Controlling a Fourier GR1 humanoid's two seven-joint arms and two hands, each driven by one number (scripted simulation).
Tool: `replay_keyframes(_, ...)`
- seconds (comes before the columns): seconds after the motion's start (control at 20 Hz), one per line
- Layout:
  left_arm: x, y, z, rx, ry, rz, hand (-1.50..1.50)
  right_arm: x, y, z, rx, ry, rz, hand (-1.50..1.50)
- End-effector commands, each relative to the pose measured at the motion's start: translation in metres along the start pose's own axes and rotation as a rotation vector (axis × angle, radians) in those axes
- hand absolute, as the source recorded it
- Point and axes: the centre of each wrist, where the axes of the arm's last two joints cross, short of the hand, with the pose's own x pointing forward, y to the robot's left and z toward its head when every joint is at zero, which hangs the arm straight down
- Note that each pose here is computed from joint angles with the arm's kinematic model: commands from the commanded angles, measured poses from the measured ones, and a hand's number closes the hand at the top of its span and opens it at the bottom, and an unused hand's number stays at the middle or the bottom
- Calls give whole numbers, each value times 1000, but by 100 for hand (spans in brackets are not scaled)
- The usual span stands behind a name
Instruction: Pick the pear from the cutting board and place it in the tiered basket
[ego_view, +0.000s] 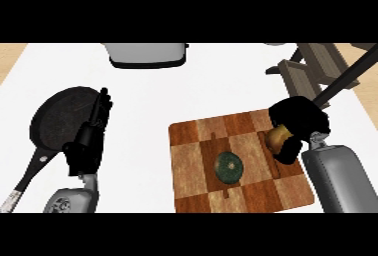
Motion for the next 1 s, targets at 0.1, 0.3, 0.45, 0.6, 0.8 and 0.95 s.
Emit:
replay_keyframes(0.1, 5, -2, -3, 8, -7, 2, 0, 6, -70, 47, -67, 308, -72, 150)
replay_keyframes(0.3, 14, -4, -3, -1, -9, 17, 0, 10, -128, 89, -145, 401, -108, 150)
replay_keyframes(0.45, 5, -8, -4, -14, -10, 14, 0, 15, -161, 120, -244, 462, -129, 150)
replay_keyframes(0.6, -1, -18, 6, -38, -12, 9, 0, 9, -218, 151, -358, 492, -154, 150)
replay_keyframes(0.8, 8, -19, 1, -35, -11, 4, 0, 2, -263, 194, -426, 494, -195, 150)
replay_keyframes(0.95, 10, -11, 4, -27, -21, 3, 0, -6, -289, 206, -421, 507, -230, 150)
